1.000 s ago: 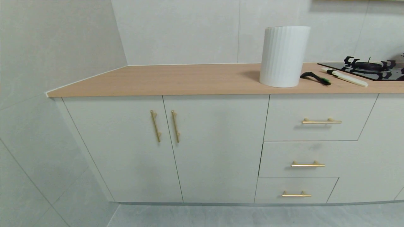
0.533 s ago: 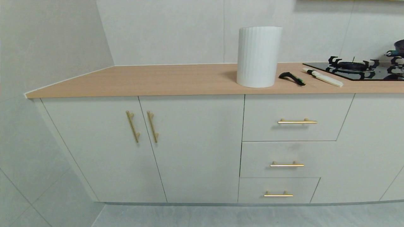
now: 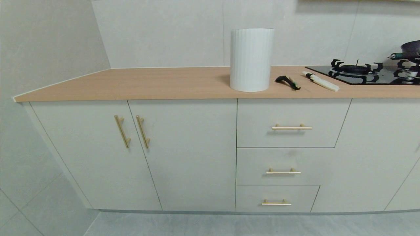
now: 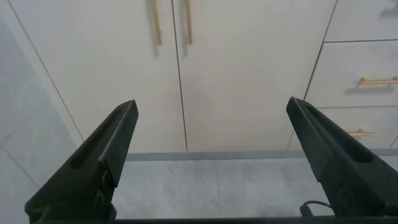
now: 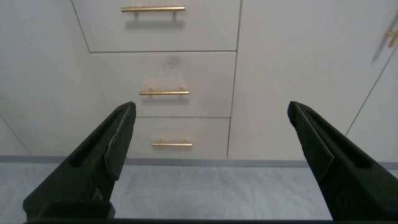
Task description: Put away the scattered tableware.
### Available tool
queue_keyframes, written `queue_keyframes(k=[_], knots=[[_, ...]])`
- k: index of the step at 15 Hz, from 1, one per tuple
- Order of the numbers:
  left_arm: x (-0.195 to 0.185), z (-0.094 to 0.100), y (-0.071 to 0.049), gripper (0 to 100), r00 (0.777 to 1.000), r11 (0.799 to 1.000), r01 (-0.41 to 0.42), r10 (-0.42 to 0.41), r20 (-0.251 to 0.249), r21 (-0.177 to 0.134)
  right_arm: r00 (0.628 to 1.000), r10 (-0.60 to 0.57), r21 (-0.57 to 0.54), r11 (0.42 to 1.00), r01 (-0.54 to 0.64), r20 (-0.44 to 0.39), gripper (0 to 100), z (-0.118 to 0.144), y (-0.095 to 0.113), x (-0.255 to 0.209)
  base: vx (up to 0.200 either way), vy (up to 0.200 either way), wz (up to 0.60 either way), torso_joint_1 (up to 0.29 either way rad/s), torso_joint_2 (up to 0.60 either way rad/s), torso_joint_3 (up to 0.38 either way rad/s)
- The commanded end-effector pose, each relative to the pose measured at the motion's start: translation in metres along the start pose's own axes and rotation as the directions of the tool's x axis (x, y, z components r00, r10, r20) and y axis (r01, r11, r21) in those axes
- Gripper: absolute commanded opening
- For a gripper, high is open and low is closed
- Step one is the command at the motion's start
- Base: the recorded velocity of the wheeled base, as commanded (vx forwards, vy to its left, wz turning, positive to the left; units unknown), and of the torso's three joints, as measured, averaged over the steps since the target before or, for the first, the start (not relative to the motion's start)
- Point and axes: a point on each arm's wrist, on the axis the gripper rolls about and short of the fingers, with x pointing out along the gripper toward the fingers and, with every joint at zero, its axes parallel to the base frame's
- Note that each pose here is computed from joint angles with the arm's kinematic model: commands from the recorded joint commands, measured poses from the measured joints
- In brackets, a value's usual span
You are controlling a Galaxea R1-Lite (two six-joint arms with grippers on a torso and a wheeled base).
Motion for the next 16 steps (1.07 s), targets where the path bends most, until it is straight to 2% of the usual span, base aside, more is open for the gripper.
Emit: queue_keyframes(k=[1,4,15,16], knots=[[0.000,0.000,0.000,100,1.000,1.000,0.000,0.000,0.000,0.001,1.000,0.002,0.000,1.000,-0.002,-0.002,100,0.000,0.000,0.000,0.000,0.000,0.00,0.000,0.00,0.000],[0.000,0.000,0.000,100,1.000,1.000,0.000,0.000,0.000,0.000,1.000,0.000,0.000,1.000,0.000,0.000,100,0.000,0.000,0.000,0.200,0.000,0.00,-0.002,0.00,-0.001],[0.000,0.000,0.000,100,1.000,1.000,0.000,0.000,0.000,0.000,1.000,0.006,-0.006,1.000,-0.006,0.008,100,0.001,0.000,0.000,0.000,0.000,0.00,0.000,0.00,0.000],[0.000,0.000,0.000,100,1.000,1.000,0.000,0.000,0.000,0.000,0.997,0.031,-0.002,1.000,-0.031,0.066,100,0.022,0.001,-0.005,0.000,0.000,0.00,0.000,0.00,0.000]])
